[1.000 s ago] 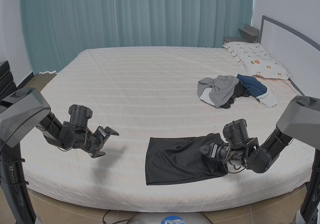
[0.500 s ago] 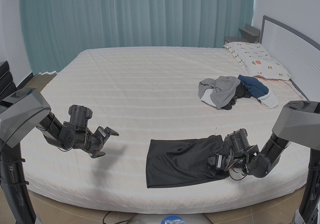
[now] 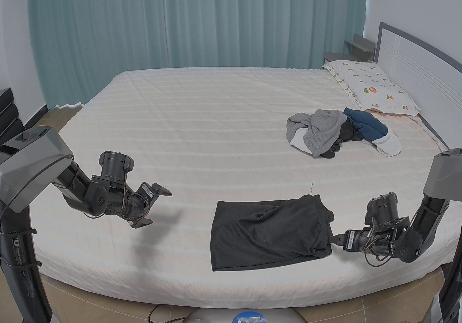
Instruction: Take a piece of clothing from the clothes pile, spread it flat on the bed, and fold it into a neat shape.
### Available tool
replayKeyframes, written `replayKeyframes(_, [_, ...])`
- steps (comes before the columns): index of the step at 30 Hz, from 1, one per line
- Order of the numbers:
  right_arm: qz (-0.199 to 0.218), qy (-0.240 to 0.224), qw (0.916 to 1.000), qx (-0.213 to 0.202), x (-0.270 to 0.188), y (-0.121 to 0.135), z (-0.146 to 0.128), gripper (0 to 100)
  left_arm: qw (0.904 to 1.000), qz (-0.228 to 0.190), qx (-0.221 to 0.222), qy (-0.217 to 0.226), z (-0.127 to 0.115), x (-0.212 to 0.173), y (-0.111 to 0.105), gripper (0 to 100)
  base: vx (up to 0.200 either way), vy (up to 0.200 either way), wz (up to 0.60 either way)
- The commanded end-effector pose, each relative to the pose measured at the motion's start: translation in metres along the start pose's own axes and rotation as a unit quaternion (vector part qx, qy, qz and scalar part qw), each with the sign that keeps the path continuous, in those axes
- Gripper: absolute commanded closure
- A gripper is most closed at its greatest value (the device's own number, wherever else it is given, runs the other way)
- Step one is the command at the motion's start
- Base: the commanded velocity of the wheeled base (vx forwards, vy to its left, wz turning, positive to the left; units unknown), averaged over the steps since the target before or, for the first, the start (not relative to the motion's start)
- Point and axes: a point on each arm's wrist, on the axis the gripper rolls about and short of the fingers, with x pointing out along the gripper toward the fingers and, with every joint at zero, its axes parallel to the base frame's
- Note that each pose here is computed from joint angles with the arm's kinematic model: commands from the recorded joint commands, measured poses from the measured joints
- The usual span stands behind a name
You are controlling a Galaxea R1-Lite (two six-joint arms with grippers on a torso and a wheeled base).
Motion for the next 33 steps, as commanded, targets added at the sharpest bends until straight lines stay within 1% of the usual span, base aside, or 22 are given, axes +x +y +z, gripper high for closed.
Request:
replayKeyframes(1, [-0.008,0.002,0.9998,0.016,0.000,-0.027,-0.003,0,1.0000,0.001,-0.001,0.000,0.000,0.001,0.001,0,0.000,0.000,0.00])
replayKeyframes(4, [0.006,-0.015,0.9996,0.024,0.004,-0.035,0.003,0,1.0000,0.001,-0.001,0.000,0.000,0.001,0.001,0,0.000,0.000,0.00])
replayKeyframes(7, [0.059,-0.027,0.9973,0.035,0.000,-0.033,0.007,0,1.0000,0.001,-0.001,0.000,0.000,0.001,0.001,0,0.000,0.000,0.00])
replayKeyframes(8, [0.069,-0.029,0.9965,0.039,-0.001,-0.032,0.008,0,1.0000,0.001,-0.001,0.000,0.000,0.001,0.001,0,0.000,0.000,0.00])
replayKeyframes(9, [0.069,-0.029,0.9965,0.039,-0.001,-0.032,0.008,0,1.0000,0.001,-0.001,0.000,0.000,0.001,0.001,0,0.000,0.000,0.00])
replayKeyframes(10, [0.088,-0.036,0.9943,0.049,-0.002,-0.028,0.011,0,1.0000,0.001,-0.001,0.000,0.000,0.001,0.001,0,0.000,0.000,0.00])
replayKeyframes(13, [0.112,-0.041,0.9901,0.074,0.000,-0.020,0.015,0,1.0000,0.001,-0.001,0.000,0.000,0.001,0.001,0,0.000,0.000,0.00])
replayKeyframes(14, [0.116,-0.040,0.9895,0.076,0.001,-0.018,0.015,0,1.0000,0.001,0.000,0.001,-0.001,0.001,0.000,0,0.000,0.000,0.00])
replayKeyframes(15, [0.139,-0.033,0.9859,0.086,0.002,-0.009,0.015,0,1.0000,0.001,-0.001,0.000,0.000,0.001,0.001,0,0.000,0.000,0.00])
replayKeyframes(17, [0.161,-0.020,0.9818,0.098,0.004,-0.002,0.014,0,1.0000,0.001,0.000,0.001,-0.001,0.001,0.000,0,0.000,0.000,0.00])
replayKeyframes(21, [0.176,-0.010,0.9796,0.097,0.012,0.008,0.012,0,1.0000,0.001,-0.001,0.000,0.000,0.001,0.001,0,0.000,0.000,0.00])
replayKeyframes(25, [0.191,-0.021,0.9759,0.102,0.012,0.014,0.016,0,1.0000,0.000,0.000,0.001,0.000,0.001,0.000,0,0.000,0.000,0.00])
replayKeyframes(27, [0.211,-0.041,0.9701,0.114,0.005,0.016,0.021,0,1.0000,0.000,0.000,0.001,0.000,0.001,0.000,0,0.000,0.000,0.00])
replayKeyframes(28, [0.211,-0.040,0.9699,0.114,0.005,0.016,0.021,0,1.0000,0.000,0.000,0.001,0.000,0.001,0.000,0,0.000,0.000,0.00])
replayKeyframes(29, [0.223,-0.038,0.9667,0.120,0.001,0.017,0.020,0,1.0000,0.000,0.000,0.001,0.000,0.001,0.000,0,0.000,0.000,0.00])
replayKeyframes(33, [0.228,0.002,0.9666,0.117,0.004,0.012,0.004,0,1.0000,0.001,0.000,0.000,-0.001,0.001,0.000,0,0.000,0.000,0.00])
